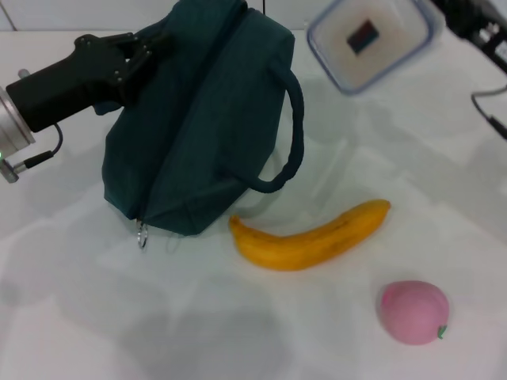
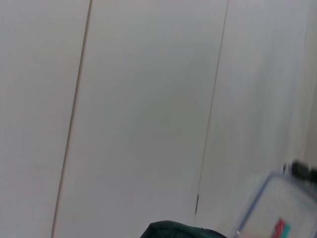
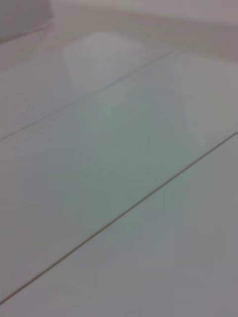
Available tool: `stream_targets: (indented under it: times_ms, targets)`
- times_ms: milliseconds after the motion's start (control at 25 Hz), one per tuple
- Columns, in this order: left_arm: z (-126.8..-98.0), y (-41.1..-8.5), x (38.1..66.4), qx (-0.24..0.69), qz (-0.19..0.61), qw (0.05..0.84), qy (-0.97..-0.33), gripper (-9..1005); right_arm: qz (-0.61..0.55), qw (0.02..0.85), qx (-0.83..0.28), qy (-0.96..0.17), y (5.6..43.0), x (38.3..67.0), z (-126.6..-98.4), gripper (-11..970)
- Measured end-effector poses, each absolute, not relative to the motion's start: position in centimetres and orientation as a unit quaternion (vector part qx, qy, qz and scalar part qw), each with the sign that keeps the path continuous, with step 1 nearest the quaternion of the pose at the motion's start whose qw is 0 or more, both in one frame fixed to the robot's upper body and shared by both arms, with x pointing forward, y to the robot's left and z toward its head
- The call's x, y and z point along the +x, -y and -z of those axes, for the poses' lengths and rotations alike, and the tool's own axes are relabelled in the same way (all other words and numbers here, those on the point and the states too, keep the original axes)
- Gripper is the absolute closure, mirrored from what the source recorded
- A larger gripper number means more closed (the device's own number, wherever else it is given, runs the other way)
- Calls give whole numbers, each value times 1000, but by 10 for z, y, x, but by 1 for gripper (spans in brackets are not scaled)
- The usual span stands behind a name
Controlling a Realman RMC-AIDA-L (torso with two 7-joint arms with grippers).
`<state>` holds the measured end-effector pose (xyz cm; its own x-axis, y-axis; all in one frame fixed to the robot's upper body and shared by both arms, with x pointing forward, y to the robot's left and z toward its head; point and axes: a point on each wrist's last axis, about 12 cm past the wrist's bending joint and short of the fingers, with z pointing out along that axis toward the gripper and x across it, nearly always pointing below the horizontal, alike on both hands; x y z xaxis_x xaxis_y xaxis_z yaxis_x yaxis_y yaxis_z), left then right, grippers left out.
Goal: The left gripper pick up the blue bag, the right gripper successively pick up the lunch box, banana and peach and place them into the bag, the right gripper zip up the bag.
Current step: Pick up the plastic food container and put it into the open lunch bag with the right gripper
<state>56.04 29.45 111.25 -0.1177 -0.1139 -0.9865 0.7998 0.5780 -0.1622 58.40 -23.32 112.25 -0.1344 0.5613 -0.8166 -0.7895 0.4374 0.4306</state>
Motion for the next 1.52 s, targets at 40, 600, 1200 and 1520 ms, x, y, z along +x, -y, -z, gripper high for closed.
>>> stream_targets:
  times_ms: [40, 600, 1200, 1520]
  targets:
    - [-1112, -294, 561, 265, 374, 610, -646, 961, -526, 656, -110, -530, 230, 587, -1130, 860]
    - [-1107, -287, 567, 262, 357, 625, -643, 961, -578, 631, -208, -474, 163, 615, -1179, 857]
    - [-1108, -283, 572, 263, 350, 633, -638, 961, -538, 592, -209, -563, 156, 604, -1135, 854]
    - [-1110, -281, 574, 266, 351, 634, -636, 962, -506, 561, -218, -617, 140, 609, -1122, 853]
